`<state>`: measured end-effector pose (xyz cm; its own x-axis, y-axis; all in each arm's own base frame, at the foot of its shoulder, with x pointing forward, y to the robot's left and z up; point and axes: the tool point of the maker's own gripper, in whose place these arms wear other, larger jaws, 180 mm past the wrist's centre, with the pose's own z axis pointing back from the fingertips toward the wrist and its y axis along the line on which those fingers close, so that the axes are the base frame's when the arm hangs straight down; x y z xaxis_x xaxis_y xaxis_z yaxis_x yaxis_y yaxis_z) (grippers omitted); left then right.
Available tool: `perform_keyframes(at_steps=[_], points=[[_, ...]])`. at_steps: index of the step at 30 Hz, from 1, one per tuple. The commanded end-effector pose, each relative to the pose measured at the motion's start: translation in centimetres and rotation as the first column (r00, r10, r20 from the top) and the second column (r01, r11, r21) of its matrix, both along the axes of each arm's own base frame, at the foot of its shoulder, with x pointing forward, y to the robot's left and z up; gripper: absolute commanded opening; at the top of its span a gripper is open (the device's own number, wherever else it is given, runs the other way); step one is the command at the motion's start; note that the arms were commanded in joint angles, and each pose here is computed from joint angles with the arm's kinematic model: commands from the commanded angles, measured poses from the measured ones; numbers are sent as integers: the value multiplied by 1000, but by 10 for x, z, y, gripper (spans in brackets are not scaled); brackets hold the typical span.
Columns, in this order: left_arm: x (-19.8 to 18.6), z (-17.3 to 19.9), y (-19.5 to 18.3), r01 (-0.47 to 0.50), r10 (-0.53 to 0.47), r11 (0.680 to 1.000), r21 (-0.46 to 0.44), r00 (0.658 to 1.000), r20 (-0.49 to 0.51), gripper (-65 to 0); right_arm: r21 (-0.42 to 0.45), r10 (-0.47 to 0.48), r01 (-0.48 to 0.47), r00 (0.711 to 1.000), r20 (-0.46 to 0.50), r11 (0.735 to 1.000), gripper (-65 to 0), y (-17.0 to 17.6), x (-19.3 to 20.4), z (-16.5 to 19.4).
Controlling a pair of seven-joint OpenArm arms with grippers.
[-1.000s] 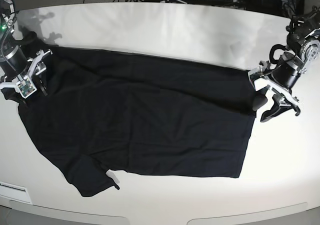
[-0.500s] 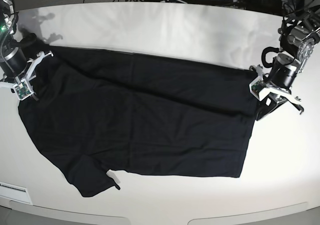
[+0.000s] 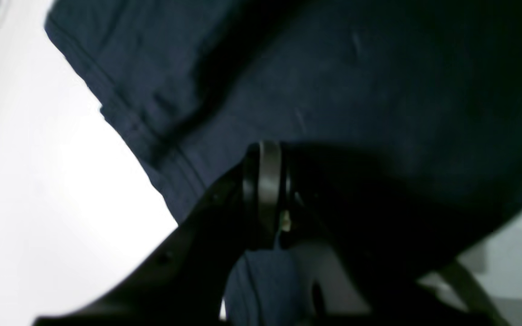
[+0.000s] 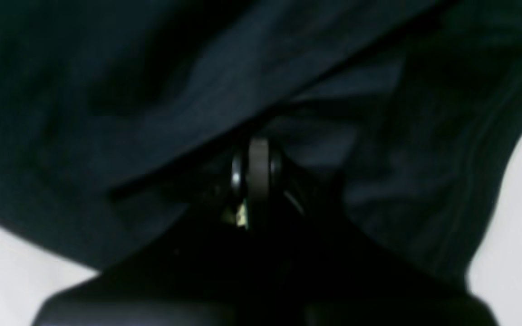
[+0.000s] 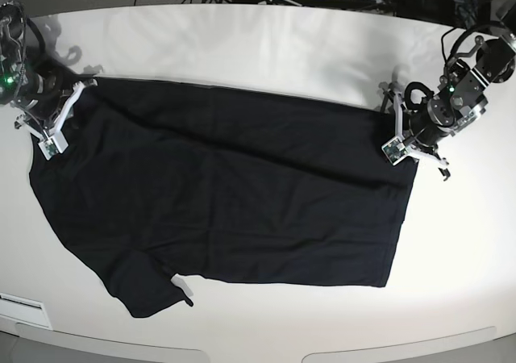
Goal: Fold the T-shirt properly
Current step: 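Release the corners and regrasp the shirt edge with both grippers, then drag the shirt edge with both grippers, then release the left gripper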
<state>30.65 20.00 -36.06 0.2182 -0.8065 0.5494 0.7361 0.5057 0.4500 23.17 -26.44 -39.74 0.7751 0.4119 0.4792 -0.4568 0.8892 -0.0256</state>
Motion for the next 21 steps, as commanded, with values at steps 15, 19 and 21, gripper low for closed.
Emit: perform_keyframes(at_steps=[15, 19, 21], points=[[-80, -51, 21, 71, -29, 990, 122, 948, -315, -650, -112, 13, -30, 989, -148, 993, -650, -15, -28, -10], [-106, -64, 25, 74, -11, 987, 140, 915, -403, -650, -112, 15, -35, 985, -171, 993, -650, -15, -33, -11], [-116, -67, 25, 80, -8, 985, 152, 905, -425, -650, -94, 31, -52, 978, -206, 994, -650, -12, -39, -13]])
